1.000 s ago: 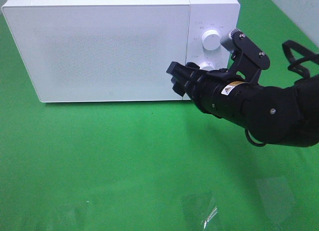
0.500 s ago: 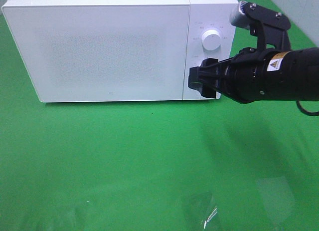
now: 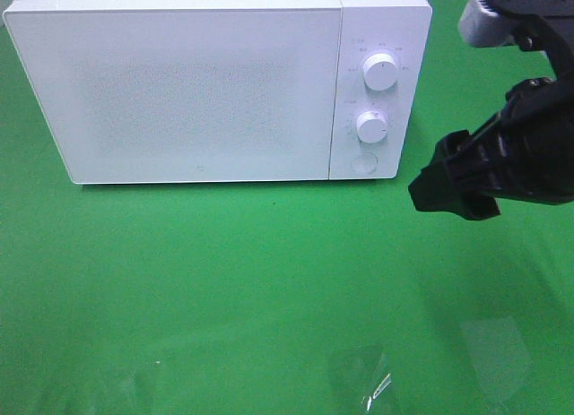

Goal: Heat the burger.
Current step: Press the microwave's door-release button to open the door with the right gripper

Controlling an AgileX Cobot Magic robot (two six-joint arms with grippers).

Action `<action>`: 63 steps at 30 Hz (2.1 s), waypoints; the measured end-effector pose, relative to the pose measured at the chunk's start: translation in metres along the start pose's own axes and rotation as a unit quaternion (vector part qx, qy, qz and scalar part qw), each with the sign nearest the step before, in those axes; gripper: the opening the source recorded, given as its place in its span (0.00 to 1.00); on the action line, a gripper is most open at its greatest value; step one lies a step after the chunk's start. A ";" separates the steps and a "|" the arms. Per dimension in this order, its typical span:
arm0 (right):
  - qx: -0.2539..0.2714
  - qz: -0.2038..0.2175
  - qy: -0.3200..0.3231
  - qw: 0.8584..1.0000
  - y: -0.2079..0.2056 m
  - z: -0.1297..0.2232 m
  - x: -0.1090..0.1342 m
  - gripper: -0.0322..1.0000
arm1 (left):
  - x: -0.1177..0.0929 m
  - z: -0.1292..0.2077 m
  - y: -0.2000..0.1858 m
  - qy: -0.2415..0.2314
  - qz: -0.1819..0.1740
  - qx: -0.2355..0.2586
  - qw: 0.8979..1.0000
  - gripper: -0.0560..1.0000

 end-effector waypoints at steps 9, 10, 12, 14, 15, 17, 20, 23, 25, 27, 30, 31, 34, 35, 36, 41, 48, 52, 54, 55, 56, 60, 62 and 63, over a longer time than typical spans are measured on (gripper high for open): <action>0.027 -0.001 -0.017 0.999 -0.030 0.018 0.001 0.70 | 0.000 0.000 0.000 0.000 0.000 0.000 1.000 0.99; 0.021 0.001 -0.020 1.000 -0.037 0.023 0.002 0.72 | 0.000 0.000 0.000 0.000 0.000 0.000 1.000 0.99; 0.009 0.007 -0.026 1.000 -0.045 0.030 0.001 0.76 | 0.000 0.000 0.000 0.000 0.000 0.000 1.000 0.99; -0.002 0.017 -0.034 0.999 -0.053 0.038 -0.001 0.78 | 0.000 0.000 0.000 0.000 0.000 0.000 1.000 0.99; -0.002 0.017 -0.034 0.999 -0.053 0.038 -0.001 0.78 | 0.000 0.000 0.000 0.000 0.000 0.000 1.000 0.99; -0.017 0.029 -0.040 0.999 -0.062 0.044 -0.003 0.79 | 0.000 0.000 0.000 0.000 0.000 0.000 1.000 0.99; -0.051 0.048 -0.042 0.997 -0.084 0.053 -0.006 0.79 | 0.000 0.000 0.000 0.000 0.000 0.000 1.000 0.99; -0.060 0.053 -0.026 0.996 -0.097 0.061 -0.007 0.79 | 0.000 0.000 0.000 0.000 0.000 0.000 1.000 0.99; -0.060 0.059 -0.013 0.996 -0.104 0.067 -0.009 0.79 | 0.000 0.000 0.000 0.000 0.000 0.000 1.000 0.99; -0.060 0.072 0.002 0.996 -0.111 0.073 -0.012 0.78 | 0.000 0.000 0.000 0.000 0.000 0.000 1.000 0.99; -0.064 0.091 0.020 0.994 -0.119 0.080 -0.018 0.78 | 0.000 0.000 0.000 0.000 0.000 0.000 1.000 0.99; -0.071 0.110 0.036 0.991 -0.127 0.086 -0.022 0.78 | 0.000 0.000 0.000 0.000 0.000 0.000 1.000 0.99; -0.084 0.131 0.052 0.986 -0.137 0.092 -0.025 0.78 | 0.000 0.000 0.000 0.000 0.000 0.000 1.000 0.99; -0.099 0.149 0.064 0.982 -0.147 0.098 -0.026 0.77 | 0.000 0.000 0.000 0.000 0.000 0.000 1.000 0.99; -0.099 0.149 0.064 0.982 -0.147 0.098 -0.026 0.77 | 0.000 0.000 0.000 0.000 0.000 0.000 1.000 0.99; -0.148 0.191 0.088 0.966 -0.169 0.114 -0.024 0.77 | 0.000 0.000 0.000 0.000 0.000 0.000 1.000 0.99; -0.172 0.216 0.105 0.955 -0.165 0.138 -0.019 0.77 | 0.000 0.000 0.000 0.000 0.000 0.000 1.000 0.99; -0.184 0.235 0.109 0.948 -0.165 0.146 -0.017 0.77 | 0.000 0.000 0.000 0.000 0.000 0.000 1.000 0.99; -0.188 0.240 0.110 0.946 -0.166 0.145 -0.017 0.77 | 0.000 0.000 0.000 0.000 0.000 0.000 1.000 0.99; -0.189 0.242 0.111 0.945 -0.166 0.144 -0.017 0.77 | 0.000 0.000 0.000 0.000 0.000 0.000 1.000 0.99; -0.189 0.242 0.111 0.945 -0.166 0.144 -0.017 0.77 | 0.000 0.000 0.000 0.000 0.000 0.000 1.000 0.99; -0.189 0.242 0.110 0.945 -0.166 0.144 -0.017 0.77 | 0.000 0.000 0.000 0.000 0.000 0.000 1.000 0.99; -0.189 0.242 0.111 0.945 -0.166 0.144 -0.017 0.77 | 0.000 0.000 0.000 0.000 0.000 0.000 1.000 0.99; -0.189 0.242 0.111 0.945 -0.166 0.144 -0.017 0.77 | 0.000 0.000 0.000 0.000 0.000 0.000 1.000 0.99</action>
Point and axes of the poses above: a point on each arm's last joint axis where the gripper is mounted, y pointing out along that axis toward the gripper, x along the wrist's bending axis when the last joint is at zero, z = x × y, the point moved 6 cm from there along y, pointing out along that axis toward the gripper, and after that the axes turned 14 degrees about -y, right-handed, at the moved point
